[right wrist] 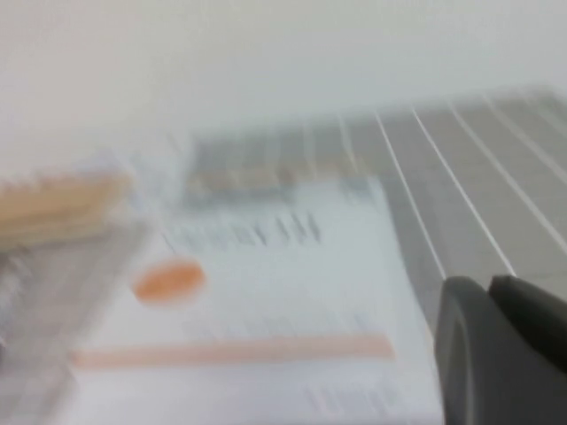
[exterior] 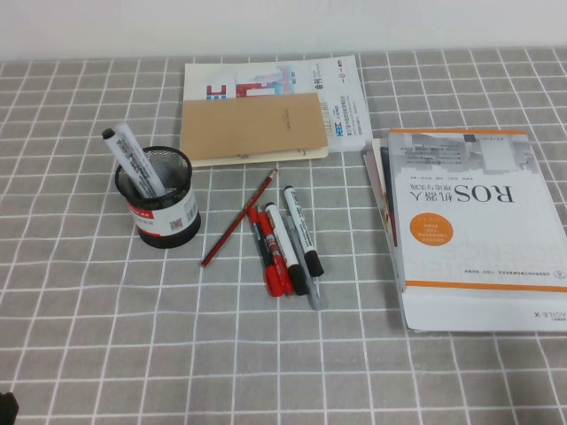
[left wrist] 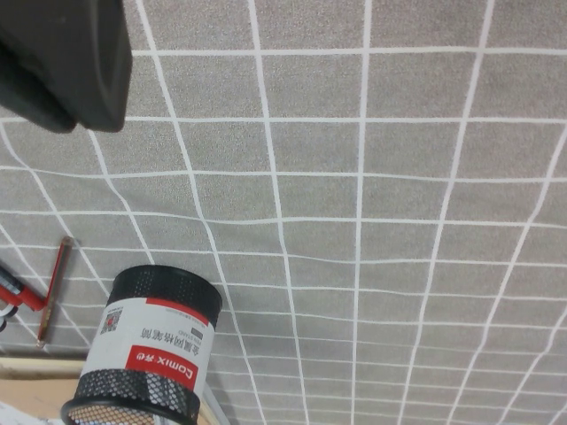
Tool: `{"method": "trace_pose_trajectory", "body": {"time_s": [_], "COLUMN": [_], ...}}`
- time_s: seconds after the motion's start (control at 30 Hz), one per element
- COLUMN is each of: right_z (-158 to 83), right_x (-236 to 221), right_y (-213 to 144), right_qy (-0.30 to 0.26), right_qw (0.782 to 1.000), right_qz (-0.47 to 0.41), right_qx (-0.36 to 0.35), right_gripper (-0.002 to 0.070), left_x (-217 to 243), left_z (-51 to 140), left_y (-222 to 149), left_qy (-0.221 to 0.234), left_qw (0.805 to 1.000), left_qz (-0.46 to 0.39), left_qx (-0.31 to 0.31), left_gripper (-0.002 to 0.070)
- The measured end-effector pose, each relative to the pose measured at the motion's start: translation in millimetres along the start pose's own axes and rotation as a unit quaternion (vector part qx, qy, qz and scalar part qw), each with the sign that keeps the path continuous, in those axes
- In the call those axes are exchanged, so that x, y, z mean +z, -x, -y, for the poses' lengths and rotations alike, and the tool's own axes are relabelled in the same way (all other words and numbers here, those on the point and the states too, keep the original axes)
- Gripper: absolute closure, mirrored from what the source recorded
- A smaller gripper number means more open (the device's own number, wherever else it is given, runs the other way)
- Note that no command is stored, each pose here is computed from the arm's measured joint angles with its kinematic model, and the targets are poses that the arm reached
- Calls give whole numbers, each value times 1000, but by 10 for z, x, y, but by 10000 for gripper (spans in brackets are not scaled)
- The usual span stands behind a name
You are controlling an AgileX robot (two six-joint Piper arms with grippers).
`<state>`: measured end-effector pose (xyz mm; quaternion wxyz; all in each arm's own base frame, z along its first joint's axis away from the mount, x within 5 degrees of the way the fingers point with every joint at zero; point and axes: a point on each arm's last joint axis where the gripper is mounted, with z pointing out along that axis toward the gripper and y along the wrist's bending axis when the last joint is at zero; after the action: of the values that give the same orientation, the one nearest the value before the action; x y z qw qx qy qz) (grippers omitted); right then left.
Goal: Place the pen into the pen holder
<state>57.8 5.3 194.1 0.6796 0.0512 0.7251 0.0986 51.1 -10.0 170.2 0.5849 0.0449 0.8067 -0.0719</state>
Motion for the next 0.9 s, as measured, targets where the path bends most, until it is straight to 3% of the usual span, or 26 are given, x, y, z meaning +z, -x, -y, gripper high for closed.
{"method": "trace_pose_trajectory", "body": {"time_s": [0.17,0.3,0.6,0.9], "right_z": [95,121,115,37], "right_x": [-34,-42,-42,-37], "right_y": [-198,-218,-222,-233], "right_qy": [-73,-95,-92,-33], "right_qw": [992,990,990,992], "right_qz": [-98,-108,-110,-120], "right_qx": [7,10,10,19], "right_gripper": [688,688,689,689], "left_x": [0,0,0,0], "left_z": [0,0,0,0], "left_y": [0,0,0,0], "left_qy": [0,0,0,0], "left_qw": [1000,1000,1000,1000], "left_qz": [0,0,0,0], "left_qx": [0,0,0,0], "left_gripper": [680,680,680,680]}}
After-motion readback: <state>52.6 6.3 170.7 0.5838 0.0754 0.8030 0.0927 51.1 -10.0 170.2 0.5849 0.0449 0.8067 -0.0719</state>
